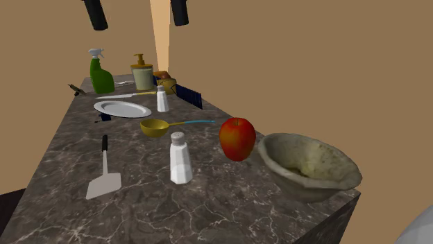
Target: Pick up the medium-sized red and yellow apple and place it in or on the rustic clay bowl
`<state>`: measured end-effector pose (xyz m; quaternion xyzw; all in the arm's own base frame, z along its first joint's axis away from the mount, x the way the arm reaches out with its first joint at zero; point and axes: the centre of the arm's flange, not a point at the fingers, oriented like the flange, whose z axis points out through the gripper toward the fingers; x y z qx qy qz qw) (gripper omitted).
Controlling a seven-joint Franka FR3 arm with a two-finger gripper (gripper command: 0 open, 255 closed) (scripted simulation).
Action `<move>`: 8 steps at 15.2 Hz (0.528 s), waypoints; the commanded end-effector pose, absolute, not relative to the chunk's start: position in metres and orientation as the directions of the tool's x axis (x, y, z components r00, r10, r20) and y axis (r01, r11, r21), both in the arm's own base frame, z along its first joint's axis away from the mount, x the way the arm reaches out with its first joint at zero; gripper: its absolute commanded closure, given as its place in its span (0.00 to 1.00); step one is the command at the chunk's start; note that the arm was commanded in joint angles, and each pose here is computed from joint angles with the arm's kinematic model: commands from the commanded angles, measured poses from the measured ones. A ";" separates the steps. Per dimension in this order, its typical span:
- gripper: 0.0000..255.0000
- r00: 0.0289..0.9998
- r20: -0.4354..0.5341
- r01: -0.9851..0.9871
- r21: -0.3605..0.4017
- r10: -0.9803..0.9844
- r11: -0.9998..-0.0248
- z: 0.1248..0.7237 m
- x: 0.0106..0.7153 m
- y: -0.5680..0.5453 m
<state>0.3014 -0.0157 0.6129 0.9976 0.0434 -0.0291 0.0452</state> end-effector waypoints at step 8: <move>0.00 0.998 -0.055 -0.025 0.072 -0.029 -0.997 0.564 0.325 -0.094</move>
